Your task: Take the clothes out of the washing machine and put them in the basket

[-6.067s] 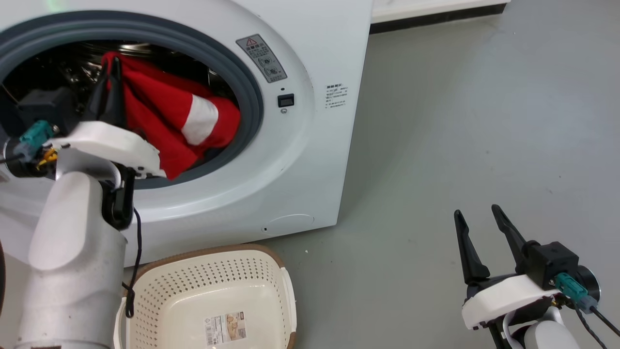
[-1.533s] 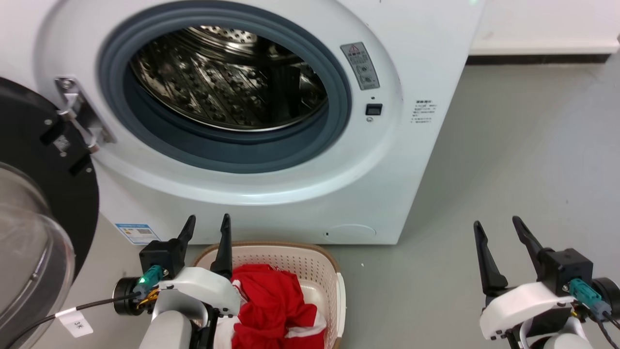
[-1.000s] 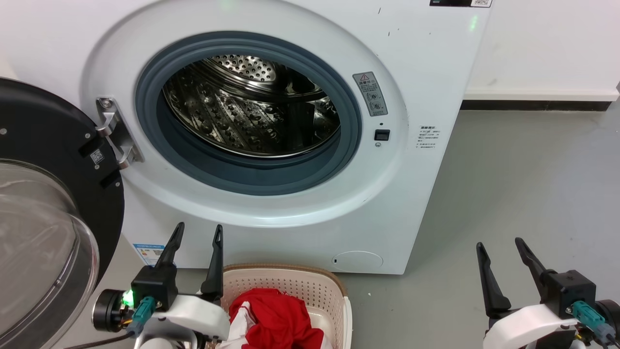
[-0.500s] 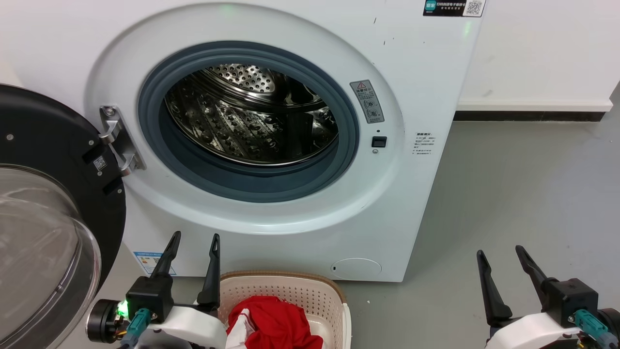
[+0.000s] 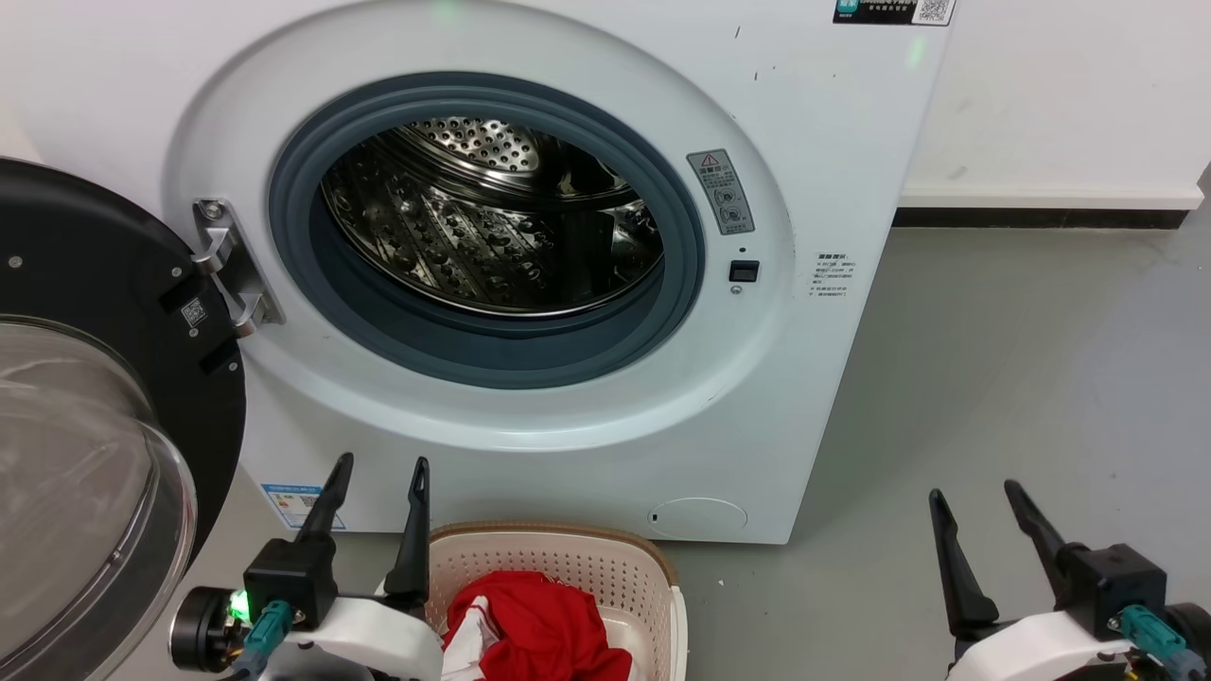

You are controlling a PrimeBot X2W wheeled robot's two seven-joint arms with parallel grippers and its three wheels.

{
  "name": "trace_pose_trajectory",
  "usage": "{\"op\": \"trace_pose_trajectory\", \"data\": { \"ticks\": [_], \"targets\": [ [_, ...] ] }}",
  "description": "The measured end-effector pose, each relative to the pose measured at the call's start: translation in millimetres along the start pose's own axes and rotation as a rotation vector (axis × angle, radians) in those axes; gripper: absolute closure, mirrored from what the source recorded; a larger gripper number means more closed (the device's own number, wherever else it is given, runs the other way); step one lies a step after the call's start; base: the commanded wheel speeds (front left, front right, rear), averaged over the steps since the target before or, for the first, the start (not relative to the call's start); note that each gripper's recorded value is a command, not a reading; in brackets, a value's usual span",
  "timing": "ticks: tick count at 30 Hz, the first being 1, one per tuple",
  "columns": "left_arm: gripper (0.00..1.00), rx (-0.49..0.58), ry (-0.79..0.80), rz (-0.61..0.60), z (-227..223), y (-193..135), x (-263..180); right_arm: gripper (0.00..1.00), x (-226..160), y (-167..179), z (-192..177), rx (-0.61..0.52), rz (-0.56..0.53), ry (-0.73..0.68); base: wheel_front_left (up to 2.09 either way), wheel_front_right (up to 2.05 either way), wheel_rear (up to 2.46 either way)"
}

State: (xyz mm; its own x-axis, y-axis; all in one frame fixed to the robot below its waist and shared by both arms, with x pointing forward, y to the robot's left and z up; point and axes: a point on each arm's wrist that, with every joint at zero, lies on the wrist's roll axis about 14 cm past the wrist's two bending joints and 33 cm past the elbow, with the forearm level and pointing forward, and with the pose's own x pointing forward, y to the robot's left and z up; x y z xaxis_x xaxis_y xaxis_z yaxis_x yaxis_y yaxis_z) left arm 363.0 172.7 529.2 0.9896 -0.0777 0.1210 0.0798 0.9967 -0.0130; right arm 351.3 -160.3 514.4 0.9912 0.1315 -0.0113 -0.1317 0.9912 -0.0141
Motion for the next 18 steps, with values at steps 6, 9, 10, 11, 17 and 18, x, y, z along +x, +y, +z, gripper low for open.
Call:
{"op": "trace_pose_trajectory", "data": {
  "ticks": [6,9,10,11,17,18],
  "targets": [
    [1.00,-0.051,0.070,0.025,-19.4,4.1,-6.2,1.00,-3.5,0.4,-13.1,0.053,-0.003,0.036,0.00,0.00,0.00],
    [1.00,-0.114,0.089,0.043,-23.3,7.4,-6.7,1.00,-3.8,-0.8,-15.3,0.123,-0.010,0.038,0.00,0.00,0.00],
    [1.00,-0.134,0.093,0.048,-24.2,8.0,-6.7,1.00,-3.8,-1.3,-16.2,0.144,-0.012,0.040,0.00,0.00,0.00],
    [1.00,-0.155,0.094,0.054,-24.5,8.8,-6.6,1.00,-3.6,-1.6,-17.1,0.167,-0.014,0.044,0.00,0.00,0.00],
    [1.00,-0.271,0.101,0.081,-26.3,12.8,-6.1,1.00,-2.0,-4.3,-19.0,0.289,-0.025,0.045,0.00,0.00,0.00],
    [1.00,-0.289,0.103,0.086,-26.6,13.6,-6.1,1.00,-1.6,-4.8,-19.0,0.308,-0.027,0.044,0.00,0.00,0.00]
  ]
}}
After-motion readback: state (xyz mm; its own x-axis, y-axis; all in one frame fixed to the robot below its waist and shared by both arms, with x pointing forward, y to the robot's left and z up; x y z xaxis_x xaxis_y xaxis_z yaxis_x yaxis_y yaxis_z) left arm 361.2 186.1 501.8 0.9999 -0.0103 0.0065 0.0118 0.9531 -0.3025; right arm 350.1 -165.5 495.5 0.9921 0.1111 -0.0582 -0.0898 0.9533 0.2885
